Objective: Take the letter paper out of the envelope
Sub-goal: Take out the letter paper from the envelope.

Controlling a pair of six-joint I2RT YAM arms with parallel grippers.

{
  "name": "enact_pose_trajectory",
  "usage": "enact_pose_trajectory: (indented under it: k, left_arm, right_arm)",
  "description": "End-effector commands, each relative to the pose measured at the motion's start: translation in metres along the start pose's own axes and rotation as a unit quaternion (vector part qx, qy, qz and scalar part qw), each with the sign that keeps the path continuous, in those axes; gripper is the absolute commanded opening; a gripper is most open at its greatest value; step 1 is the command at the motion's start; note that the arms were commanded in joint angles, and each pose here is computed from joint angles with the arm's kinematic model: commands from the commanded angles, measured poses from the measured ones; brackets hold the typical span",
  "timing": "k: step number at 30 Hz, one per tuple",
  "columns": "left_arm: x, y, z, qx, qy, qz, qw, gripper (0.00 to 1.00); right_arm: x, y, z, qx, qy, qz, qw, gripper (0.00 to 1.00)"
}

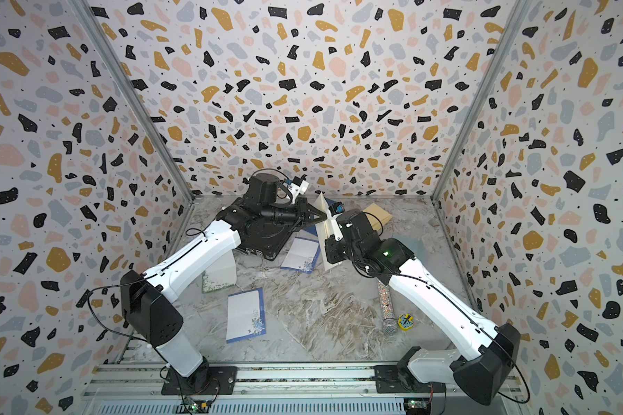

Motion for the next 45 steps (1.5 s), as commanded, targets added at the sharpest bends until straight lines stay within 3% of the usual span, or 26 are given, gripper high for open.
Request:
enact_pose_trajectory:
  k: [1,17,36,45]
  left_arm:
    - [-0.004,-0.005,-0.002,0.001,-0.037,-0.014,0.999,0.05]
    - [0.001,0.009,0.002,-0.087,-0.054,-0.025,0.994,0.06]
    - [0.007,0.022,0.003,-0.146,-0.056,-0.041,0.987,0.21]
    - [0.002,0.031,-0.001,-0.167,-0.081,-0.077,0.980,0.17]
  right_arm:
    - [-0.006,0.008,0.002,0.009,-0.010,-0.003,1.000,0.00]
    - [-0.001,0.015,0.001,0.027,-0.003,-0.004,1.000,0.00]
    - [-0.004,0.012,0.013,0.059,0.055,0.013,0.997,0.00]
    - [0.001,0.009,0.026,0.048,0.063,0.021,0.997,0.00]
Point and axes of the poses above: each gripper's point midway between its finger pads, its own y axis back along the fingers, its own z axis along the line the jaws close on, x = y × z, the point moved 10 cm from there along y, back along the fingers, and after that the axes turned 11 degrees about y, right-handed, at the moved point
